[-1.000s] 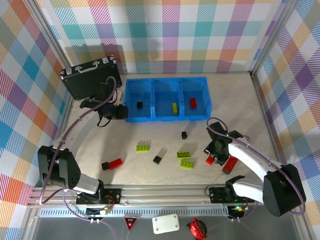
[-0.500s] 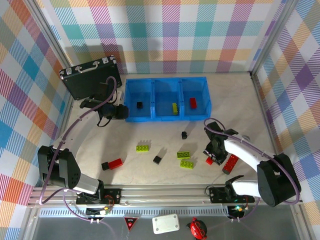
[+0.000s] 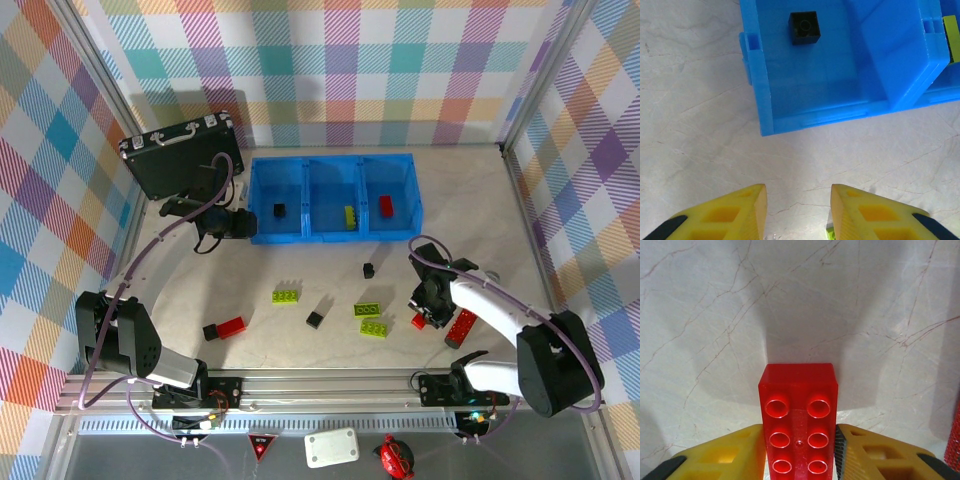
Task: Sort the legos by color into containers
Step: Pick up the lego from the bottom-right of the table.
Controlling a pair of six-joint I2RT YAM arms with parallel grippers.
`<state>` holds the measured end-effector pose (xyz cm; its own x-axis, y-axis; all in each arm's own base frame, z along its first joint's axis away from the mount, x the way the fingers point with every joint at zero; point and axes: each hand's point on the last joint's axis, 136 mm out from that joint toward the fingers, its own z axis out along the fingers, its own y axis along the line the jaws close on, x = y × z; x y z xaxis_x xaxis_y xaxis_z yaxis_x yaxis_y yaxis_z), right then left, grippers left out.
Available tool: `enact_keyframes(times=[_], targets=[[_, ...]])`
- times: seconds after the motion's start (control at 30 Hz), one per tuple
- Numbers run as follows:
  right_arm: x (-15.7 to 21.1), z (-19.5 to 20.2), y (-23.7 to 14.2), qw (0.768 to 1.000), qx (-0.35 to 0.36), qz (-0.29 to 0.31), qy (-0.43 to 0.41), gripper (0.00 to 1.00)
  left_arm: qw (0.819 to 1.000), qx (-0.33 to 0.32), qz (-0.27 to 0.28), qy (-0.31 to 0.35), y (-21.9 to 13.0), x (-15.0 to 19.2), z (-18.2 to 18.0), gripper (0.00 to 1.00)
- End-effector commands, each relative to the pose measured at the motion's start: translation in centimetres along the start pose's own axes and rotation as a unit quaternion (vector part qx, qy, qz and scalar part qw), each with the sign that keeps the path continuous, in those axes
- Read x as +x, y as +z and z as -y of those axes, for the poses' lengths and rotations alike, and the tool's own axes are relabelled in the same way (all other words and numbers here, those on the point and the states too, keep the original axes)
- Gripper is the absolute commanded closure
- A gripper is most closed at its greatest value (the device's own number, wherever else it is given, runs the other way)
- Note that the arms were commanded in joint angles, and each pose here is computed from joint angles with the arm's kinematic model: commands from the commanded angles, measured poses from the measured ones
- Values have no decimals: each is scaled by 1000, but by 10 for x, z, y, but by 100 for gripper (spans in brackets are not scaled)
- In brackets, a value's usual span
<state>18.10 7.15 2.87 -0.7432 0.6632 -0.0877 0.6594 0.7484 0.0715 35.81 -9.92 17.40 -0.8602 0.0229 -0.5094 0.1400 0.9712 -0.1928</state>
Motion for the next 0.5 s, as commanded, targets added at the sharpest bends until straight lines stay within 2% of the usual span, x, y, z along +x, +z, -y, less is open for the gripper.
enact_keyframes(times=[0.0, 0.2, 0.47], targets=[[1, 8, -2, 1000, 10, 6, -6, 60, 1000, 2, 6, 0, -3, 0, -4, 62], [-1, 8, -5, 1000, 5, 13, -15, 65, 1000, 4, 4, 0, -2, 0, -3, 62], [-9, 2, -15, 998, -1, 31, -55, 67, 1000, 3, 6, 1, -4, 0, -3, 62]])
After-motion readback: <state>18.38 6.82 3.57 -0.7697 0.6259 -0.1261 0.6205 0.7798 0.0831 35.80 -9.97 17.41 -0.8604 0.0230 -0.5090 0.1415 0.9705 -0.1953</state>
